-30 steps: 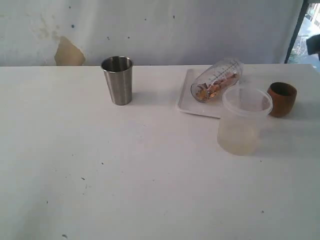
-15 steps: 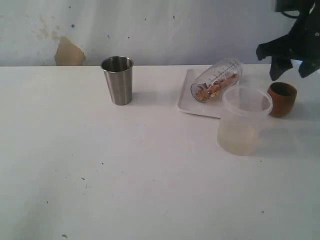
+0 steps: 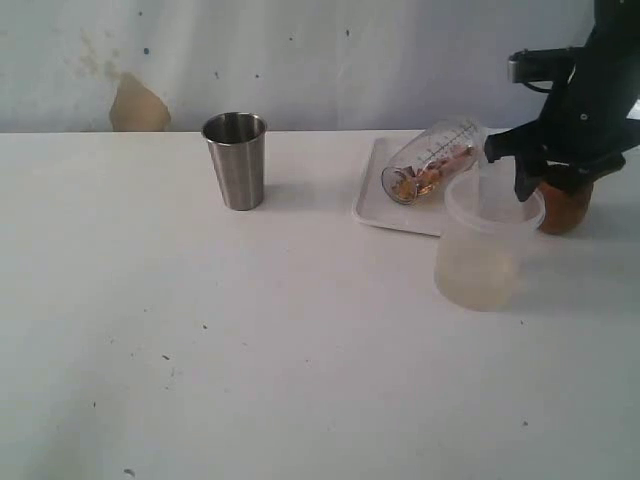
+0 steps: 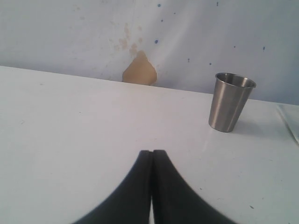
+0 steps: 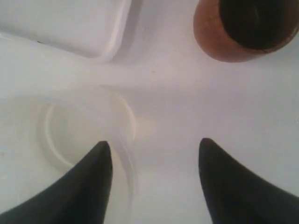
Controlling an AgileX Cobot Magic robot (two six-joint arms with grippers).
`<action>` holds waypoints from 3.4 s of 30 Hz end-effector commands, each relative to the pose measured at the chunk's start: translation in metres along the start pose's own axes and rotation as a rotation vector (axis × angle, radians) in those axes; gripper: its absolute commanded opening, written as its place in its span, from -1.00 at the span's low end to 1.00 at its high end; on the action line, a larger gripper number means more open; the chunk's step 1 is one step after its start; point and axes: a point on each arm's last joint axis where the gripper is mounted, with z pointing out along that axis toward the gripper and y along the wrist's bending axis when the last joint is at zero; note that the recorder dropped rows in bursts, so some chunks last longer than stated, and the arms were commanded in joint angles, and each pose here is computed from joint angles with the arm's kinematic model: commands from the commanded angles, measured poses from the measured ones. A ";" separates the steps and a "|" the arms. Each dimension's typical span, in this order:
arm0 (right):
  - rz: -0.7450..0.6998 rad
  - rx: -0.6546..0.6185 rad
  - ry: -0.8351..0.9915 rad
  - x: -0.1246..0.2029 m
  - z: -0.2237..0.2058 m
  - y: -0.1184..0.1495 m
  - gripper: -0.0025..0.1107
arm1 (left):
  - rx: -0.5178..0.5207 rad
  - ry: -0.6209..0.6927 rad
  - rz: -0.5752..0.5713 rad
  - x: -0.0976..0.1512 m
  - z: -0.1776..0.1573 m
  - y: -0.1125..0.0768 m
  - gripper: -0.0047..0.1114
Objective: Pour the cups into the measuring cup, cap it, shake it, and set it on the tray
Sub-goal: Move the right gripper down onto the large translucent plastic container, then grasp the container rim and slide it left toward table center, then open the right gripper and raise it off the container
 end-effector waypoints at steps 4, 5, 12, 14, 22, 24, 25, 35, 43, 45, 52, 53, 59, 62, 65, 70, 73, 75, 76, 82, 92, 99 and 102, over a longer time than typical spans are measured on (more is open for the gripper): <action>0.034 -0.076 -0.006 -0.004 0.010 0.006 -0.22 | -0.001 -0.012 0.000 0.000 0.000 0.000 -0.92; 0.034 -0.076 0.000 -0.003 0.011 0.006 -0.22 | -0.001 -0.012 0.000 0.000 0.000 0.000 -0.92; 0.033 -0.076 0.036 -0.002 0.021 0.007 -0.22 | -0.001 -0.012 0.000 0.000 0.000 0.000 -0.92; 0.033 -0.076 0.039 -0.002 0.023 0.007 -0.22 | -0.001 -0.012 0.000 0.000 0.000 0.000 -0.92; 0.035 -0.079 0.083 -0.002 0.042 0.008 -0.35 | -0.001 -0.012 0.000 0.000 0.000 0.000 -0.92; 0.035 -0.079 0.081 -0.002 0.041 0.008 -0.45 | -0.001 -0.012 0.000 0.000 0.000 0.000 -0.92; 0.035 -0.079 0.081 -0.002 0.041 0.008 -0.51 | -0.001 -0.012 0.000 0.000 0.000 0.000 -0.92; 0.036 -0.129 0.074 -0.003 0.041 0.012 -0.96 | -0.001 -0.012 0.000 0.000 0.000 0.000 -0.92; -0.011 -0.189 0.127 0.002 0.036 0.030 -0.96 | -0.001 -0.012 0.000 0.000 0.000 0.000 -0.92; -0.025 -0.192 0.123 0.003 0.032 0.036 -0.96 | -0.001 -0.012 0.002 0.000 0.000 0.000 -0.92; -0.096 -0.214 0.094 0.001 0.013 0.070 -0.96 | -0.001 -0.012 0.002 0.000 0.000 0.000 -0.92; -0.108 -0.219 0.090 0.000 0.010 0.078 -0.96 | -0.001 -0.012 0.002 0.000 0.000 0.000 -0.92; -0.174 -0.288 0.037 -0.005 -0.011 0.127 -0.96 | -0.001 -0.012 0.002 0.000 0.000 0.000 -0.92; -0.191 -0.308 0.034 -0.005 -0.013 0.148 -0.96 | -0.001 -0.012 0.002 0.000 0.000 0.000 -0.92; -0.213 -0.326 0.050 -0.003 -0.007 0.168 -0.96 | -0.001 -0.012 0.002 0.000 0.000 0.000 -0.92; -0.244 -0.341 0.087 0.002 0.007 0.195 -0.96 | -0.001 -0.012 0.002 0.000 0.000 0.000 -0.92; -0.256 -0.347 0.082 0.002 0.011 0.207 -0.96 | -0.001 -0.012 0.002 0.000 0.000 0.000 -0.92; -0.265 -0.350 0.079 0.002 0.013 0.213 -0.96 | -0.001 -0.012 0.002 0.000 0.000 0.000 -0.92; -0.273 -0.354 0.073 0.003 0.012 0.216 -0.96 | -0.001 -0.012 0.002 0.000 0.000 0.000 -0.92; -0.296 -0.349 0.076 0.004 0.011 0.217 -0.96 | -0.001 -0.012 0.002 0.000 0.000 0.000 -0.92; -0.403 -0.278 0.015 0.004 0.012 0.222 -0.44 | -0.001 -0.012 0.002 0.000 0.000 0.000 -0.92; -0.401 -0.293 0.002 0.003 0.011 0.225 -0.02 | -0.001 -0.012 0.002 0.000 0.000 0.000 -0.92; -0.401 -0.250 -0.027 -0.002 0.005 0.220 0.02 | -0.001 -0.012 0.002 0.000 0.000 0.000 -0.92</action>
